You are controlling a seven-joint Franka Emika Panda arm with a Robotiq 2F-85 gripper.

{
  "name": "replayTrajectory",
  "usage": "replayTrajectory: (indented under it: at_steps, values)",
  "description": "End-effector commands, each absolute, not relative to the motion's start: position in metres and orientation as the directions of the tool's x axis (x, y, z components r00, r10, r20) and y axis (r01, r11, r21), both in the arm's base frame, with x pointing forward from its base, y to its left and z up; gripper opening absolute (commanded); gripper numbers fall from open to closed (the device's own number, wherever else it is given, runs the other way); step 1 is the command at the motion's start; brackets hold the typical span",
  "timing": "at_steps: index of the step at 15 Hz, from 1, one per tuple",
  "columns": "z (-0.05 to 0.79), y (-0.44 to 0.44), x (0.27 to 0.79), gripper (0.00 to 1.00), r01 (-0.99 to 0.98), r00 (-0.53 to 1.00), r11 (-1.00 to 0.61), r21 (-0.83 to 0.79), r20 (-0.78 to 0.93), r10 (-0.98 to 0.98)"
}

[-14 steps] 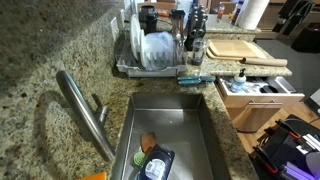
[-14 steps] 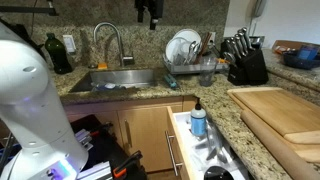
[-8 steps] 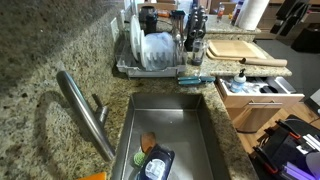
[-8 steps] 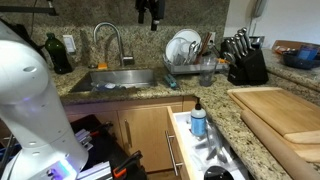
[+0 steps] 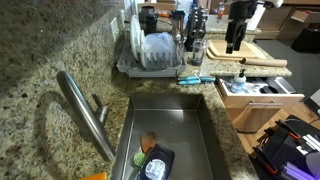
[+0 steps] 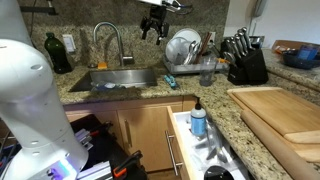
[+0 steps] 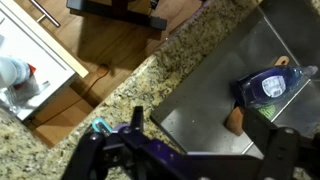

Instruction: Move the faucet handle to the right

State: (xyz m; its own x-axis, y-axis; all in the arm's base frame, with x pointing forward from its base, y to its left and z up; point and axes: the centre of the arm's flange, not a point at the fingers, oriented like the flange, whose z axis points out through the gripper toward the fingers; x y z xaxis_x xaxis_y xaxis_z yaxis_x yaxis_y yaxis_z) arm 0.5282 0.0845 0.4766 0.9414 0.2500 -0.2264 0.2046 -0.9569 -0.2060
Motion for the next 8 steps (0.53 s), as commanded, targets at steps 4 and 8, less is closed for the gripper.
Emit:
replayTrajectory:
  at_steps: [4,8]
  values:
    - [0.469,0.091,0.537,1.00,0.206,0.938,-0.957,-0.205,-0.238,0.253]
    - [0.422,0.161,0.579,1.00,0.342,0.852,-0.915,-0.213,-0.340,0.398]
